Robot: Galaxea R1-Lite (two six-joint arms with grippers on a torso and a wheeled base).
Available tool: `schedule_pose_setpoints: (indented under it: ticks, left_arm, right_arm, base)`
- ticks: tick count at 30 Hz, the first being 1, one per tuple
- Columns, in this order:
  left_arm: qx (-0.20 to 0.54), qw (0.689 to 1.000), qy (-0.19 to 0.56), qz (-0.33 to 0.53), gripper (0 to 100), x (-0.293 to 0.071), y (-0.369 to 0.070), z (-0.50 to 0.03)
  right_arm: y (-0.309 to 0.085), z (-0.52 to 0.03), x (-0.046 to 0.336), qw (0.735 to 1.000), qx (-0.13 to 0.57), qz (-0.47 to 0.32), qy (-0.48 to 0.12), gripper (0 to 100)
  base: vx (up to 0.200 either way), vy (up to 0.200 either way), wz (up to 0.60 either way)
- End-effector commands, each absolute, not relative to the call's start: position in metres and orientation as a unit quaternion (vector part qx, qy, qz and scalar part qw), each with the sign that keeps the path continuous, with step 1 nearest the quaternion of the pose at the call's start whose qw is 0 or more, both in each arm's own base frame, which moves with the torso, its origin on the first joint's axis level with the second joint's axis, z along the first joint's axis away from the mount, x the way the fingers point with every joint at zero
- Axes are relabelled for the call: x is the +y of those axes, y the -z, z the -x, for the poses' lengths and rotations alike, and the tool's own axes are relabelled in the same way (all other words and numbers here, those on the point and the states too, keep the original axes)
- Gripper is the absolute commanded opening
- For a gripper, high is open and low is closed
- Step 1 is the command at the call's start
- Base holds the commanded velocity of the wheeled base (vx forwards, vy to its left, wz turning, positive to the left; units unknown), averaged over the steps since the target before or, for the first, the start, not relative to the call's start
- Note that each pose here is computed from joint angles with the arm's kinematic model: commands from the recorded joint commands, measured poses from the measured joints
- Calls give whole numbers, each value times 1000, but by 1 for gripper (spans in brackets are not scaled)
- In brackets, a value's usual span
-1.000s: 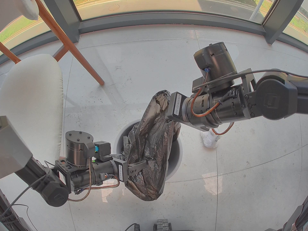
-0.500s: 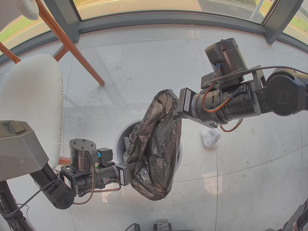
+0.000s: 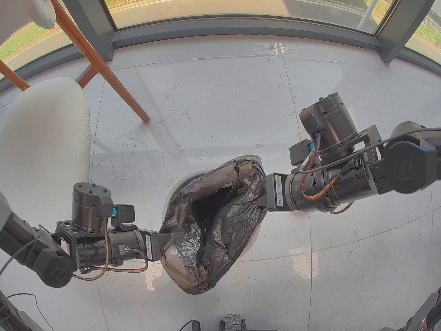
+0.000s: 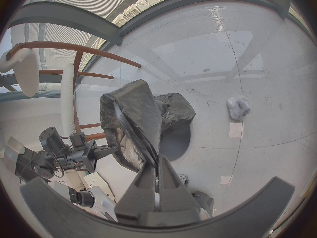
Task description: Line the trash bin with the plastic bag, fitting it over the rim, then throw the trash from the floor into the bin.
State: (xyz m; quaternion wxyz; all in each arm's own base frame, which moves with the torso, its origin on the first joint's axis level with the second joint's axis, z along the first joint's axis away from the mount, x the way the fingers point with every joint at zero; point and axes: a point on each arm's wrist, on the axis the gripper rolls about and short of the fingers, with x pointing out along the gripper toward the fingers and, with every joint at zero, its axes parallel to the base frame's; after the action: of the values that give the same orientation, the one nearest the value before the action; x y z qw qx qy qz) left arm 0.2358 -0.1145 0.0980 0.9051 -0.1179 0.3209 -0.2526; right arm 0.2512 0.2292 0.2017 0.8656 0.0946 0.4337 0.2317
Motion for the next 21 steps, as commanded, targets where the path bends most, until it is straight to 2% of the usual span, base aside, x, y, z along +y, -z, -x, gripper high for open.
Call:
schedule_pose_setpoints:
  ticks: [1, 10, 13, 15, 21]
  left_arm:
    - [263, 919, 253, 151, 0, -102, -160, -220]
    - [231, 932, 227, 163, 0, -92, -181, -236]
    - [235, 931, 226, 164, 0, -92, -179, -238]
    - [246, 929, 223, 162, 0, -95, -171, -246]
    - [231, 933, 224, 162, 0, -100, -169, -259]
  right_arm:
    - [-204, -248, 232, 857, 436, -94, -259, 0]
    - [-193, -256, 257, 848, 439, -88, -284, 0]
    - [-184, -257, 250, 846, 450, -78, -273, 0]
    - [-168, -264, 229, 843, 469, -61, -257, 0]
    - [-163, -259, 185, 832, 480, -25, -279, 0]
  base:
    - [0, 0, 0]
    - [0, 0, 0]
    - [0, 0, 0]
    - [0, 0, 0]
    - [0, 0, 0]
